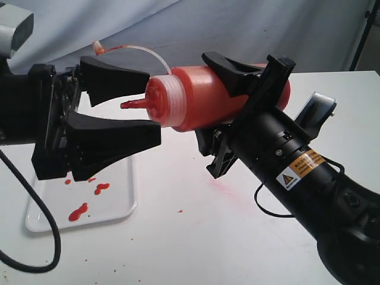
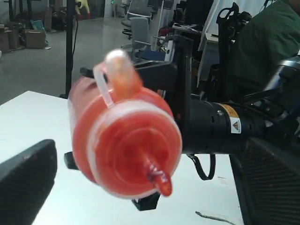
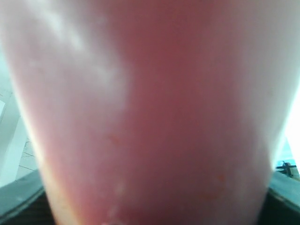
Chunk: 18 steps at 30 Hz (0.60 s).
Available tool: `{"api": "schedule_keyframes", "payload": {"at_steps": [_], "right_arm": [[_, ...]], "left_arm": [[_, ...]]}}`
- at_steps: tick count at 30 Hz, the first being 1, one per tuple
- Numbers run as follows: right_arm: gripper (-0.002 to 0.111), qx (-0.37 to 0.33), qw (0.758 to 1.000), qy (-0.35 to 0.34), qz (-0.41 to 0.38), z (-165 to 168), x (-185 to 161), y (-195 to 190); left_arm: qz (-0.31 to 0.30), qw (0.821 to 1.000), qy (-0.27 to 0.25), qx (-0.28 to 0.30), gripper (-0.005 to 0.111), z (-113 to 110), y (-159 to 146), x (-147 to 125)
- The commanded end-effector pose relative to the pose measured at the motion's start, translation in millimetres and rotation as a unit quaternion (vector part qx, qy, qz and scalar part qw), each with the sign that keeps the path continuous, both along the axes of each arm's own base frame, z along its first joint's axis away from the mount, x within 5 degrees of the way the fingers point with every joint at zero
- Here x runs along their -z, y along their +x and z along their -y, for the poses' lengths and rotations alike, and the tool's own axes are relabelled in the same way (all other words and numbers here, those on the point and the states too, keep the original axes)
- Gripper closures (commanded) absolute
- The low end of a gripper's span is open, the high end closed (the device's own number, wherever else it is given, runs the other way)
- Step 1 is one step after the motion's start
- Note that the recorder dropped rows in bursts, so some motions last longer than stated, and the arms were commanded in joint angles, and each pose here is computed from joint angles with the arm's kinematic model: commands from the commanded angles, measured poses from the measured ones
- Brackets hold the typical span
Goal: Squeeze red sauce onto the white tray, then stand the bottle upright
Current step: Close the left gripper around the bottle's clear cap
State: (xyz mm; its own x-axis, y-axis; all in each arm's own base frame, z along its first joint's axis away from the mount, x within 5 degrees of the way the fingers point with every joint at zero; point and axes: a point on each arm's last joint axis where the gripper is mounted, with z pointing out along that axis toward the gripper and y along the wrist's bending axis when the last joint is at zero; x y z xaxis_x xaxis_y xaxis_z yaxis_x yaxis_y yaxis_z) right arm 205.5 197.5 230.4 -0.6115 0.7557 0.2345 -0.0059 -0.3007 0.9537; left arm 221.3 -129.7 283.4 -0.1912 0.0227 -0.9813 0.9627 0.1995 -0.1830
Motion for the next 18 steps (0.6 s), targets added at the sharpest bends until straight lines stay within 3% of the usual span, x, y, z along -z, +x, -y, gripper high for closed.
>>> {"api": "schedule_keyframes", "payload": {"at_steps": [1,18], "right_arm": [[0.108,-0.003,0.999,0.018,0.045,-1,-14,-2],[0.108,-0.004,0.999,0.015,0.047,-1,-14,-2]], "left_arm": [[0.043,0.998,0.023,0.026,0.002,26,-7,-4],[0.063,0.994,0.068,-0.049,0.005,26,12,-10]]}}
